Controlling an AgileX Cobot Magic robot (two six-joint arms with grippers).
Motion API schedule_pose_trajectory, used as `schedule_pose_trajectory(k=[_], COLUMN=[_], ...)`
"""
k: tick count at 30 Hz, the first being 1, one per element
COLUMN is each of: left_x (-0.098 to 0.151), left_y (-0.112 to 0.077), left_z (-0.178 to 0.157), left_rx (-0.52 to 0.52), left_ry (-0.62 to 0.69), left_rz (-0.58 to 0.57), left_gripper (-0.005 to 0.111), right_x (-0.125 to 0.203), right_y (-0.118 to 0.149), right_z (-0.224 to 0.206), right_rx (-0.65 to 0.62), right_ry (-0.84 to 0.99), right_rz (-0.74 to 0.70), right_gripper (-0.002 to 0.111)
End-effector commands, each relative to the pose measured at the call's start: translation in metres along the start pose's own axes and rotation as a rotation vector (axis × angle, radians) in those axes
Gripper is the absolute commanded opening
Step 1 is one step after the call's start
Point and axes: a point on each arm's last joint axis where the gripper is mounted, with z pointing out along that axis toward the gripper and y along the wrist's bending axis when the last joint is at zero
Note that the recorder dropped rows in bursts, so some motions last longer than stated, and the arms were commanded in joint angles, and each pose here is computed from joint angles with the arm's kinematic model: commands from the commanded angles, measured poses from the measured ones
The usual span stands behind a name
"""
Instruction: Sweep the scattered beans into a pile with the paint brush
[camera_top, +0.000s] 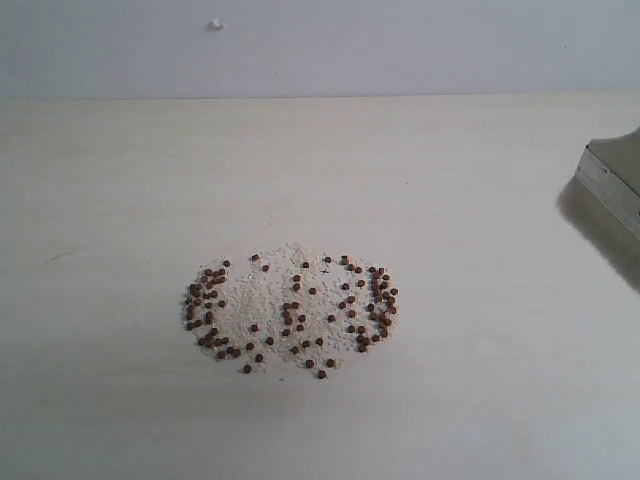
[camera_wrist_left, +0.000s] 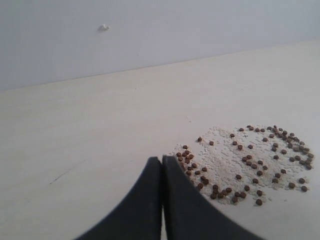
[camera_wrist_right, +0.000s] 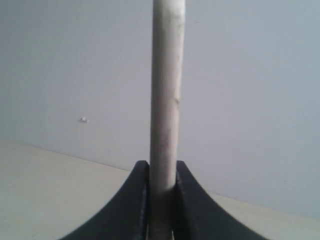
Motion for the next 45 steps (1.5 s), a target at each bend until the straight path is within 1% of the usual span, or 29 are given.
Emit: schedule_pose_trajectory(k=[1, 3, 6, 11, 15, 17, 22, 24, 27, 33, 36, 38, 42, 45], left_x=[0.001, 0.001, 0.001, 0.001, 0.001, 0.001, 0.001, 0.001, 0.001, 0.001, 0.001, 0.001, 0.001, 0.001], left_y=[0.000, 0.000, 0.000, 0.000, 0.000, 0.000, 0.000, 0.000, 0.000, 0.000, 0.000, 0.000, 0.000, 0.000], left_z=[0.000, 0.000, 0.000, 0.000, 0.000, 0.000, 0.000, 0.000, 0.000, 0.000, 0.000, 0.000, 0.000, 0.000], left_rx=[0.004, 0.004, 0.004, 0.004, 0.004, 0.004, 0.004, 0.004, 0.004, 0.004, 0.004, 0.004, 0.004, 0.004], left_ry=[0.000, 0.000, 0.000, 0.000, 0.000, 0.000, 0.000, 0.000, 0.000, 0.000, 0.000, 0.000, 0.000, 0.000], left_rz=[0.003, 0.003, 0.003, 0.003, 0.003, 0.003, 0.003, 0.003, 0.003, 0.003, 0.003, 0.003, 0.003, 0.003], left_gripper=[0.000, 0.000, 0.000, 0.000, 0.000, 0.000, 0.000, 0.000, 0.000, 0.000, 0.000, 0.000, 0.000, 0.000], right_x=[0.000, -0.001, -0.001, 0.016, 0.027, 0.028, 0.024, 0.024, 0.029, 0.055, 0.082, 0.098, 0.115, 0.122], right_y=[0.000, -0.001, -0.002, -0.001, 0.007, 0.015, 0.037, 0.044, 0.053, 0.080, 0.095, 0.102, 0.114, 0.121], right_z=[0.003, 0.010, 0.032, 0.077, 0.094, 0.097, 0.099, 0.098, 0.096, 0.096, 0.095, 0.094, 0.102, 0.109], right_rx=[0.004, 0.007, 0.003, -0.016, -0.037, -0.034, -0.011, 0.031, 0.126, 0.210, 0.221, 0.240, 0.236, 0.250], right_ry=[-0.014, -0.026, 0.033, 0.180, 0.188, 0.159, 0.076, 0.062, 0.076, 0.069, 0.177, 0.236, 0.275, 0.283], right_rz=[0.011, 0.021, 0.020, 0.008, -0.025, -0.051, -0.175, -0.202, -0.190, -0.244, -0.269, -0.236, -0.260, -0.232], right_gripper=[0.000, 0.000, 0.000, 0.000, 0.000, 0.000, 0.000, 0.000, 0.000, 0.000, 0.000, 0.000, 0.000, 0.000])
